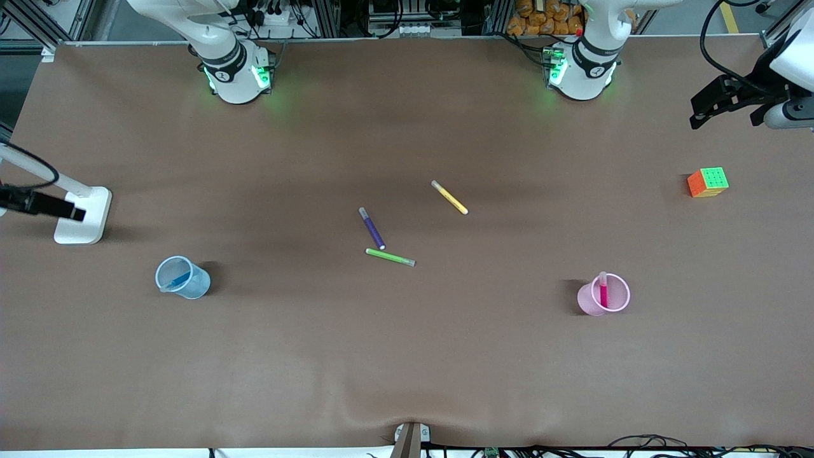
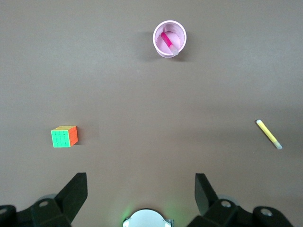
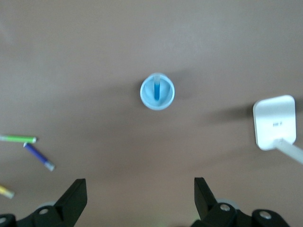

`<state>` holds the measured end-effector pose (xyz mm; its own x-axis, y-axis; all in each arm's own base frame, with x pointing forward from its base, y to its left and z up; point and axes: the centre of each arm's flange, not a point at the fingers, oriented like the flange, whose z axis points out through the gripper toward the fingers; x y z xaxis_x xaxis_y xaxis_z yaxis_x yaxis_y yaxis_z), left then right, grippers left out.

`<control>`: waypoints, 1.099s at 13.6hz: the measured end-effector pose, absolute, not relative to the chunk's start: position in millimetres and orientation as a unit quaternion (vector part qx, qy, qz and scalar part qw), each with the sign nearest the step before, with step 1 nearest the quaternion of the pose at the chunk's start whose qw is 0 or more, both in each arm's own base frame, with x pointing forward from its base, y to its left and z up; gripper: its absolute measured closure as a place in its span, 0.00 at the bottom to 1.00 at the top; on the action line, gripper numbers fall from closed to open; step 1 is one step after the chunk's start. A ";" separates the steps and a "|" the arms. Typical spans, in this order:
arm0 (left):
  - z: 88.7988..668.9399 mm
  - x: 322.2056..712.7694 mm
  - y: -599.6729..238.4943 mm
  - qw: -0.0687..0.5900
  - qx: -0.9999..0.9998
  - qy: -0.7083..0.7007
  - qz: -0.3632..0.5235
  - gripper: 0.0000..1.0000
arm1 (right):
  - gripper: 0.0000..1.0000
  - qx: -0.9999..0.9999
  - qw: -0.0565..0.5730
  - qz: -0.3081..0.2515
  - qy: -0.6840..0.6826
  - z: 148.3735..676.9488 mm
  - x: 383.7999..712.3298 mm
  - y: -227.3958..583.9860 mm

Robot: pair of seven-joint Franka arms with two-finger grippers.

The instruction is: Place pink and blue markers in matching cups

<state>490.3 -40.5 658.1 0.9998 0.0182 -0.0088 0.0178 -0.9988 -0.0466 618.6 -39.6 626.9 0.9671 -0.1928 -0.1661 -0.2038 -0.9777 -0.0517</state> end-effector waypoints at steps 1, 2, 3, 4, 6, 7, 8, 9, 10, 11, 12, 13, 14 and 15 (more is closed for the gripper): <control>657.8 490.3 -40.7 0.023 -1.000 -0.009 0.005 0.00 | 0.00 -0.991 0.037 0.087 0.095 639.1 607.9 -37.1; 657.6 490.4 -40.9 0.023 -1.000 -0.009 0.004 0.00 | 0.00 -0.991 0.039 0.085 0.091 652.9 597.6 -34.9; 657.6 490.4 -41.0 0.023 -1.000 -0.008 0.004 0.00 | 0.00 -0.992 0.038 0.080 0.087 664.7 589.1 -34.7; 657.6 490.4 -41.3 0.023 -1.000 -0.008 0.004 0.00 | 0.00 -0.994 0.030 0.075 0.075 672.8 582.9 -36.3; 657.4 490.3 -42.6 0.023 -1.000 -0.007 0.004 0.00 | 0.00 -0.996 0.018 0.070 0.056 675.6 578.0 -40.5; 656.9 490.3 -43.4 0.021 -1.000 -0.006 0.005 0.00 | 0.00 -0.996 0.017 0.065 0.055 671.4 577.8 -44.7; 656.2 490.2 -44.6 0.017 -1.000 -0.006 0.006 0.00 | 0.00 -0.997 0.018 0.058 0.056 664.9 576.2 -51.0; 655.5 490.3 -45.3 0.013 -1.000 -0.006 0.007 0.00 | 0.00 -0.997 0.018 0.050 0.059 658.2 571.7 -58.2; 654.7 490.4 -45.7 0.011 -1.000 -0.006 0.007 0.00 | 0.00 -0.997 0.016 0.046 0.061 651.4 564.3 -64.6; 653.9 490.4 -45.7 0.011 -1.000 -0.006 0.008 0.00 | 0.00 -0.997 0.014 0.046 0.061 646.4 555.3 -68.7; 653.0 490.4 -45.6 0.011 -1.000 -0.006 0.009 0.00 | 0.00 -0.997 0.011 0.047 0.056 643.7 547.5 -70.8; 652.6 490.6 -45.3 0.011 -1.000 -0.006 0.009 0.00 | 0.00 -0.998 0.006 0.042 0.046 642.7 541.3 -72.5; 653.0 491.0 -44.9 0.011 -1.000 -0.007 0.007 0.00 | 0.00 -0.999 0.004 0.033 0.034 642.3 535.9 -74.6; 653.8 491.5 -44.4 0.010 -1.000 -0.007 0.005 0.00 | 0.00 -0.999 0.006 0.030 0.026 640.7 529.7 -76.8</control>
